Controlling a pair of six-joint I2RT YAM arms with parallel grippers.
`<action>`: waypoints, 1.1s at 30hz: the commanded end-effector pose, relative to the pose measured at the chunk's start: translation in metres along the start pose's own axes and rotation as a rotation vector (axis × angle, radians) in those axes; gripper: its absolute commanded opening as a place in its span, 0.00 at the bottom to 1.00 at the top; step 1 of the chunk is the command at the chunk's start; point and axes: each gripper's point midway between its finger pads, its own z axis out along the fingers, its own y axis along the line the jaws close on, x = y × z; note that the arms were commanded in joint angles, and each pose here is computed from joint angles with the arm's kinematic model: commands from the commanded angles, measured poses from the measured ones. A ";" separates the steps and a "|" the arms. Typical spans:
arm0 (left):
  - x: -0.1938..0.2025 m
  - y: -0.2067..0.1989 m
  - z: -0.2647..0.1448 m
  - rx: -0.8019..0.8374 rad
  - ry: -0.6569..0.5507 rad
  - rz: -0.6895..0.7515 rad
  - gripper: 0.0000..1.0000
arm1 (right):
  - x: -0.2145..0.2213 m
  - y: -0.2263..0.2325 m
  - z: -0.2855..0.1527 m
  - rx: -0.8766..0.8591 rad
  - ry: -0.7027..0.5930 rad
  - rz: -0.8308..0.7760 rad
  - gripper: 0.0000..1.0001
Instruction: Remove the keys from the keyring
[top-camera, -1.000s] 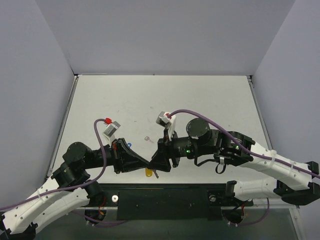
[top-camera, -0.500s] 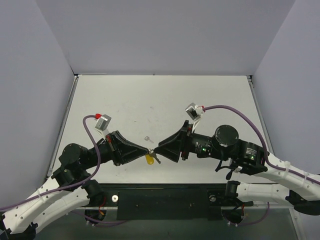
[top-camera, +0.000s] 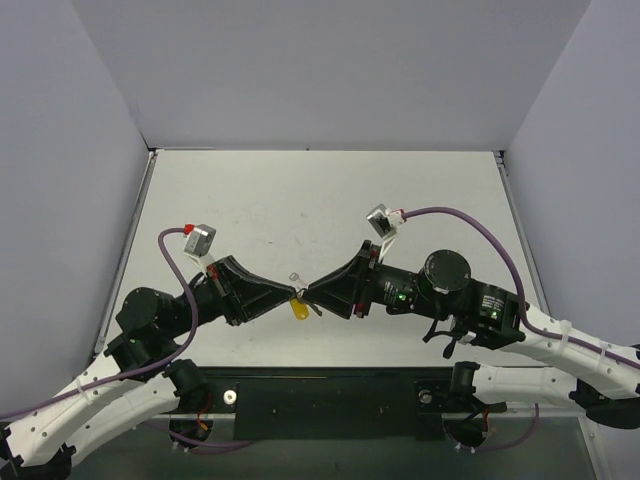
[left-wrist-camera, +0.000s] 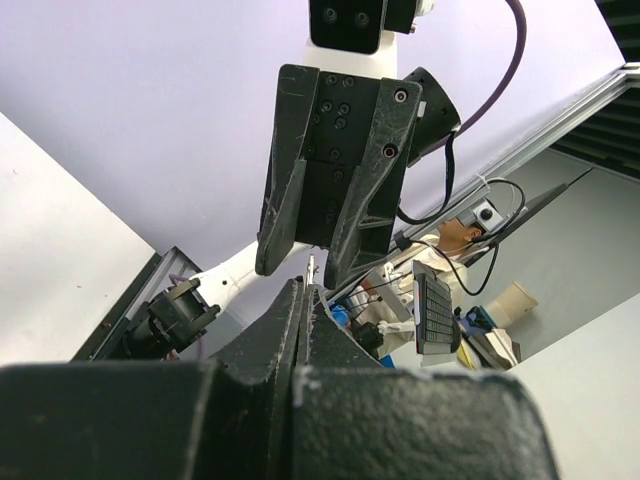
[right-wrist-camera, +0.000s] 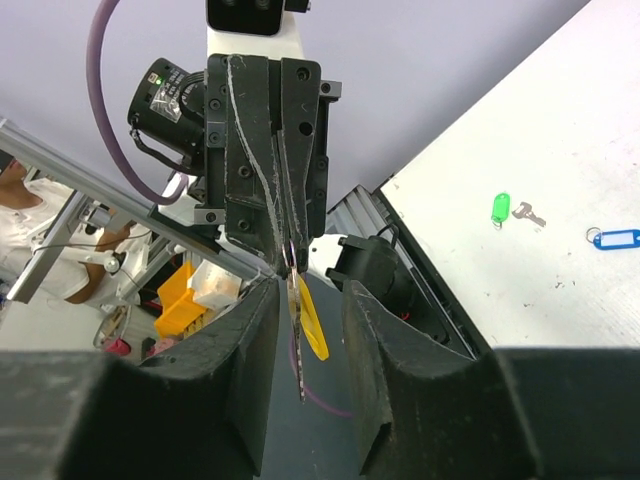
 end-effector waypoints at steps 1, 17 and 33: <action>-0.013 -0.020 0.002 0.066 -0.047 0.019 0.00 | -0.014 0.019 0.004 -0.072 -0.046 0.000 0.26; -0.011 -0.012 0.002 0.024 -0.036 0.030 0.00 | -0.006 0.019 0.009 -0.078 -0.022 0.000 0.00; -0.012 -0.016 0.001 0.028 -0.034 0.038 0.28 | -0.004 0.019 0.007 -0.076 -0.013 -0.008 0.00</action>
